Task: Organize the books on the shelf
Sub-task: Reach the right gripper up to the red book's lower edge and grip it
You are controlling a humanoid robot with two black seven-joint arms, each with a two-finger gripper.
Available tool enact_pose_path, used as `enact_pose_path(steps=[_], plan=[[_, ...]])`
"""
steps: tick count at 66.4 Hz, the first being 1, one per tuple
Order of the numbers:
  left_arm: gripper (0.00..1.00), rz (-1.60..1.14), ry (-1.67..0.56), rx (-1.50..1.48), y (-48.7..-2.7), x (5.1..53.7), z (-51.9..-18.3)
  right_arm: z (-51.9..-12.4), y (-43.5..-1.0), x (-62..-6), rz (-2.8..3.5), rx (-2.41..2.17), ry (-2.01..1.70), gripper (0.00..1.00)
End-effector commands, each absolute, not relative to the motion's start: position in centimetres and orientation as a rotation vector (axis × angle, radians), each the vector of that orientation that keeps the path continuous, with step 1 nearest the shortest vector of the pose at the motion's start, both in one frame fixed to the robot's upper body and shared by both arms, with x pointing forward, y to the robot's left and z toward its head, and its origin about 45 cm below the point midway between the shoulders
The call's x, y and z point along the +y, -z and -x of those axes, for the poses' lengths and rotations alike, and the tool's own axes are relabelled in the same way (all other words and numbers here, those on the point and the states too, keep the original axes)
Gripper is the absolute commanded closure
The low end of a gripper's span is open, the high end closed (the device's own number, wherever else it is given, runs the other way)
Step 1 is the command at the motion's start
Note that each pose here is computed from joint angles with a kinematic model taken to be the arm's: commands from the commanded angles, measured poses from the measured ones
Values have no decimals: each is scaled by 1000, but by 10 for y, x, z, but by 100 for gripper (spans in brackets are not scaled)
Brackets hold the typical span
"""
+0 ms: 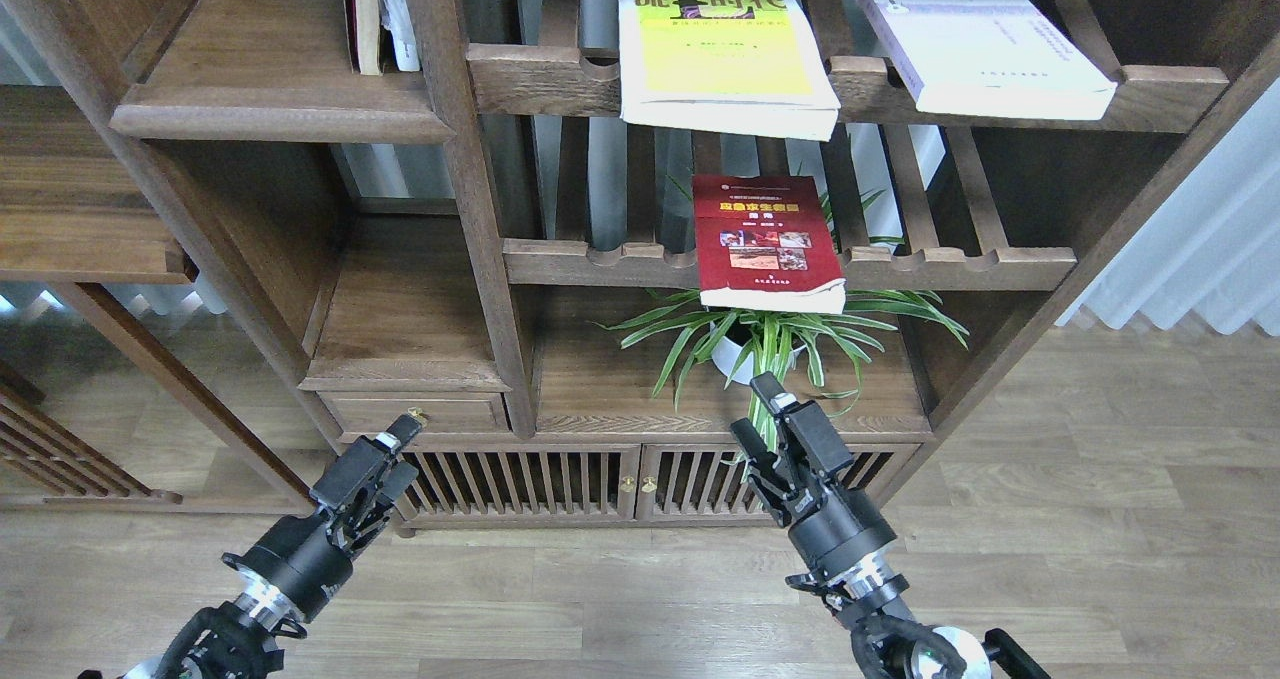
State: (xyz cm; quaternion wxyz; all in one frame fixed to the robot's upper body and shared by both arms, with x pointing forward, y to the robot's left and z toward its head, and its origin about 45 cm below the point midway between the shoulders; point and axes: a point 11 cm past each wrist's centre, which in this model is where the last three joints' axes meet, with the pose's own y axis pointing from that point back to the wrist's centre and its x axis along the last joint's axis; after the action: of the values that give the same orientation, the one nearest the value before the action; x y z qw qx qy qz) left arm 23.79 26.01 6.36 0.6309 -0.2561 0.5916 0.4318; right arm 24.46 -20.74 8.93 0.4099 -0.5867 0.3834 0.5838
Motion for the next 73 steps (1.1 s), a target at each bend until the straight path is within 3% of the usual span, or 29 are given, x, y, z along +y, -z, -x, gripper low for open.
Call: enact_pose_path(steps=[1, 13, 30, 44, 73], plan=[[0, 598, -1000, 1346, -65, 265, -239, -245, -90, -207, 1476, 965, -1468, 1], [0, 588, -1011, 1336, -66, 272, -239, -272, -97, -212, 1465, 1008, -1452, 1], [0, 600, -1031, 1330, -66, 279, -238, -259, -70, -197, 1430, 1078, -1562, 1], [0, 614, -1072, 1313, -67, 296, -235, -279, -68, -196, 1409, 1109, -1591, 1], [0, 626, -1115, 1295, -68, 313, -233, -315, -83, -196, 1415, 1102, -1574, 1]])
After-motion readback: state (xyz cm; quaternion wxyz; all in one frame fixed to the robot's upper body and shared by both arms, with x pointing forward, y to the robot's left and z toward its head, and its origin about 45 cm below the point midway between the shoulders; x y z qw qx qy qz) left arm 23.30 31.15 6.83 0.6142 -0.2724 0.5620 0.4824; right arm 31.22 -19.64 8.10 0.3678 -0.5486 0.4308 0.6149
